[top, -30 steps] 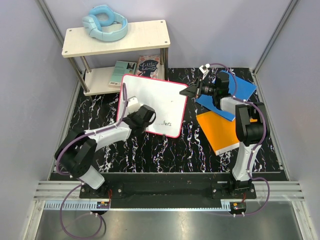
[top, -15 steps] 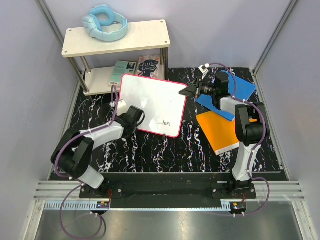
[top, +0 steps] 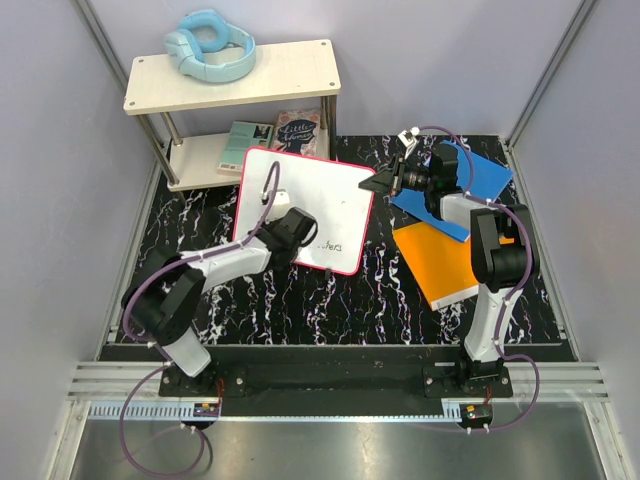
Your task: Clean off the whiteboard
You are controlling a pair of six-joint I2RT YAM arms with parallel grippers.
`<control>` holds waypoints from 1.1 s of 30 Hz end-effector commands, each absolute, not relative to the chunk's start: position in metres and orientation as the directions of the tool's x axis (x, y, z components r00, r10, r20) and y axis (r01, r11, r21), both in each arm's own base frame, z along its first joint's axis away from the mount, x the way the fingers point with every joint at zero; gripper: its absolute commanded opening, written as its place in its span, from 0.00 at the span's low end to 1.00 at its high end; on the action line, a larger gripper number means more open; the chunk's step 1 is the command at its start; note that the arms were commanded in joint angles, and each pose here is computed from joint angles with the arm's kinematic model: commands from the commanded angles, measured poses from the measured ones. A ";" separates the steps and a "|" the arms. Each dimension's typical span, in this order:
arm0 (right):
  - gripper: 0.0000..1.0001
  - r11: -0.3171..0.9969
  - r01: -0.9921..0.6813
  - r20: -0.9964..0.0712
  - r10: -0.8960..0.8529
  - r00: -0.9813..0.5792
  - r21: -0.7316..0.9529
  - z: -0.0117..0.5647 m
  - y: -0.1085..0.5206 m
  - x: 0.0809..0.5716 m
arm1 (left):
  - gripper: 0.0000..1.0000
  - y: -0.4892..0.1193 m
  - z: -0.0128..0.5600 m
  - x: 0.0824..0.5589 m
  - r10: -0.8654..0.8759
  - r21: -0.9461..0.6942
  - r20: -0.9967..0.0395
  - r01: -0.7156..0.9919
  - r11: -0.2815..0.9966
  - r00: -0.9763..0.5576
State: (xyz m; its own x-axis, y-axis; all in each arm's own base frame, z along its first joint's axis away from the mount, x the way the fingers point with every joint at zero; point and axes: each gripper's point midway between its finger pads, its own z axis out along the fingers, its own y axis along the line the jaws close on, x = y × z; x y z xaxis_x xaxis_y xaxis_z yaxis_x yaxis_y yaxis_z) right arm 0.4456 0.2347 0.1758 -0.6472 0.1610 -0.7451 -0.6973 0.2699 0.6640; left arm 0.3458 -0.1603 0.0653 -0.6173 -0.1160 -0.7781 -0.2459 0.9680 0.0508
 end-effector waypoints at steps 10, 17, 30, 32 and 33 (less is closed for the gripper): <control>0.00 0.147 -0.811 -0.823 0.055 -0.565 0.566 0.185 0.257 0.414 | 0.00 -0.384 0.071 0.325 -0.024 -0.252 -0.780 0.279 0.927 -0.625; 0.00 0.150 -0.810 -0.823 0.056 -0.566 0.567 0.183 0.257 0.416 | 0.00 -0.421 0.063 0.304 0.009 -0.272 -0.770 0.342 0.899 -0.638; 0.00 0.147 -0.811 -0.823 0.055 -0.565 0.566 0.183 0.257 0.415 | 0.00 -0.367 0.114 0.349 -0.039 -0.163 -0.865 0.208 0.964 -0.499; 0.00 0.145 -0.812 -0.824 0.055 -0.564 0.565 0.184 0.257 0.415 | 0.00 -0.345 0.121 0.363 -0.067 -0.167 -0.870 0.164 0.972 -0.489; 0.00 0.145 -0.811 -0.823 0.055 -0.565 0.566 0.184 0.257 0.415 | 0.00 -0.337 0.118 0.366 -0.074 -0.168 -0.865 0.148 0.974 -0.496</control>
State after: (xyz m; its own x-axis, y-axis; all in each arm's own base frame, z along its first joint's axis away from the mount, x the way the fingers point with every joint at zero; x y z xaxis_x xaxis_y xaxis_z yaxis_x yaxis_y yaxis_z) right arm 0.4464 0.2332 0.1788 -0.6267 0.1593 -0.7628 -0.7172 0.2647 0.6446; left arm 0.3105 -0.3766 0.0851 -0.5833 0.0870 -0.8076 0.2830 0.9537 -0.1016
